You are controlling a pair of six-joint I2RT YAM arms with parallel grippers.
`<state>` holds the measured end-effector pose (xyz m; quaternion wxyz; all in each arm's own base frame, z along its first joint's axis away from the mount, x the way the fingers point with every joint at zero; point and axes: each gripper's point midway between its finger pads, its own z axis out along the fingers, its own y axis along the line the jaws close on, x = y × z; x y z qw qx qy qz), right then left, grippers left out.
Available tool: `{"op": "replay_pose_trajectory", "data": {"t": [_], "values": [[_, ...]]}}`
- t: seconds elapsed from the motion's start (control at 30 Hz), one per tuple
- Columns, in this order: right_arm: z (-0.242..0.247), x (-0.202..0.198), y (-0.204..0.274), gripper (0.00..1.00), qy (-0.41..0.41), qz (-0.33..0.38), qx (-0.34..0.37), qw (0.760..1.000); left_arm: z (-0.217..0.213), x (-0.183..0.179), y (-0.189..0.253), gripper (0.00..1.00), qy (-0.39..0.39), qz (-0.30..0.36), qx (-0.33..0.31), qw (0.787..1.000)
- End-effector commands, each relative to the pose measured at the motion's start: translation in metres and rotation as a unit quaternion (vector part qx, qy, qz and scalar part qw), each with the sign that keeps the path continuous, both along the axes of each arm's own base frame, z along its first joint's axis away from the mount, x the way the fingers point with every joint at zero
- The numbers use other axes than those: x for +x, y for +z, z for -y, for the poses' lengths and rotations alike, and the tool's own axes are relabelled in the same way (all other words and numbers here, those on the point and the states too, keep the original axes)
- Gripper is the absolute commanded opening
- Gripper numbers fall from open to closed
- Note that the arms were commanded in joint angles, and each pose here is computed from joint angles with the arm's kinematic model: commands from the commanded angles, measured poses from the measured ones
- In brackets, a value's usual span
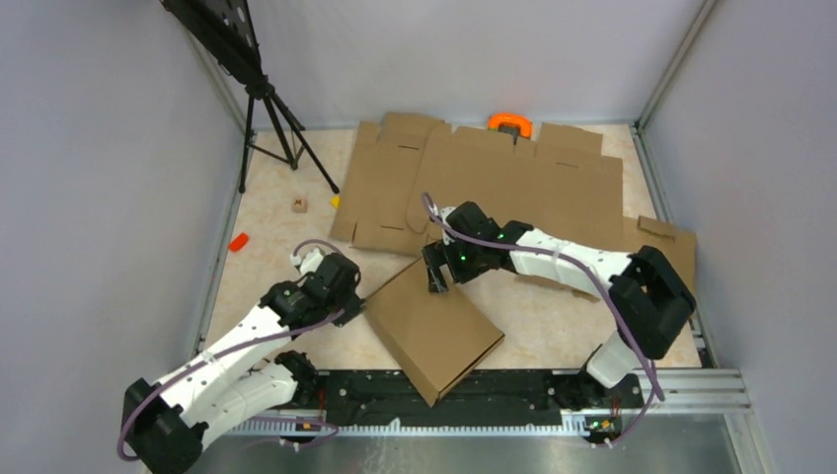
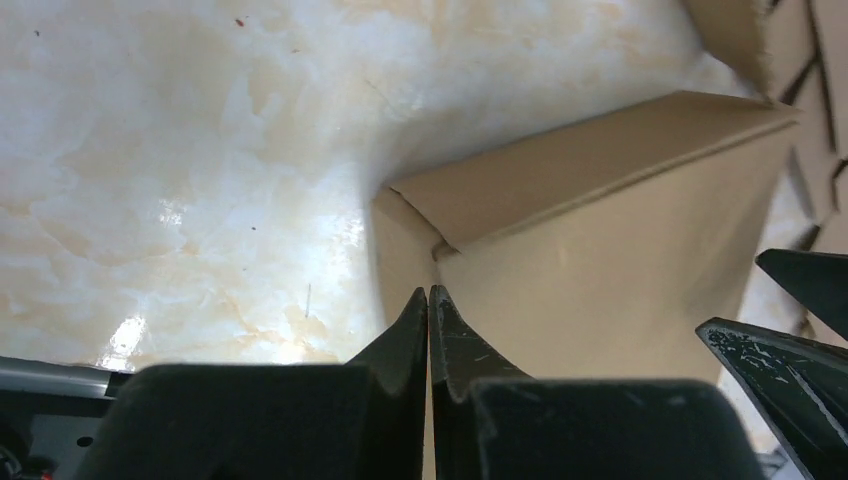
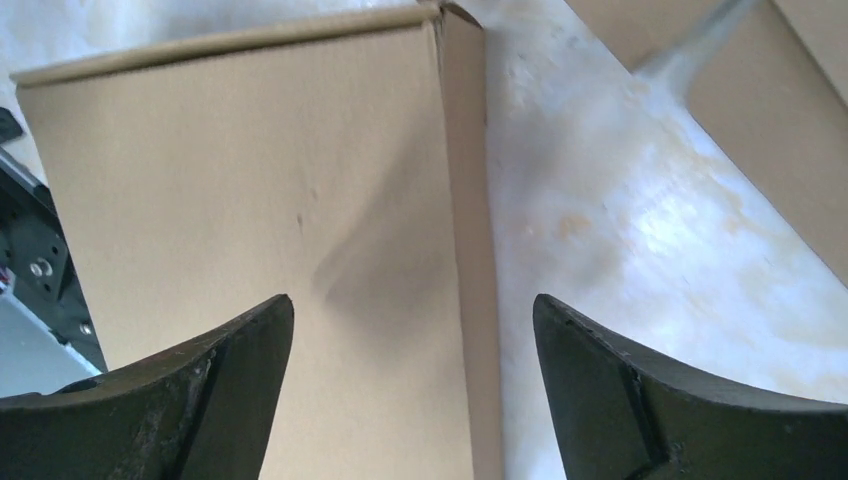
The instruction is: Fold the paper box
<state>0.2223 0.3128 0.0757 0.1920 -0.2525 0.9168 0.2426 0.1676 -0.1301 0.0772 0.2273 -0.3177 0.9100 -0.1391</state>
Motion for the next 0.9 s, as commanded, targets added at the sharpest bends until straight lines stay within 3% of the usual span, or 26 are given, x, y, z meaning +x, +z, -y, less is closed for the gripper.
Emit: {"op": "replay_pose_trajectory", "data": {"t": [0.0, 0.17, 0.27, 0.4, 0.5, 0.73, 0.87], "values": [[0.029, -0.005, 0.039, 0.88, 0.001, 0.054, -0.034, 0.998, 0.002, -0.003, 0.028, 0.0, -0.072, 0.036, 0.002, 0.997], [0.044, -0.031, 0.069, 0.87, 0.016, 0.059, -0.008, 0.998, 0.022, 0.003, 0.064, 0.0, -0.155, 0.096, -0.024, 0.983], [0.033, -0.071, 0.079, 0.66, 0.066, 0.036, 0.026, 0.997, 0.049, 0.009, 0.082, 0.0, -0.233, 0.143, -0.061, 0.96], [0.007, -0.137, 0.077, 0.36, 0.142, 0.015, 0.045, 0.989, 0.058, 0.024, 0.082, 0.0, -0.236, 0.152, -0.058, 0.958], [-0.004, -0.167, 0.073, 0.0, 0.156, -0.004, 0.055, 0.986, 0.067, 0.033, 0.081, 0.0, -0.254, 0.142, -0.074, 0.954], [-0.025, -0.209, 0.058, 0.0, 0.159, -0.041, 0.098, 0.982, 0.077, 0.03, 0.054, 0.0, -0.282, 0.098, -0.081, 0.951], [-0.011, -0.215, 0.012, 0.0, 0.136, -0.064, 0.054, 0.987, 0.076, 0.026, 0.031, 0.0, -0.286, 0.079, -0.083, 0.951]]}}
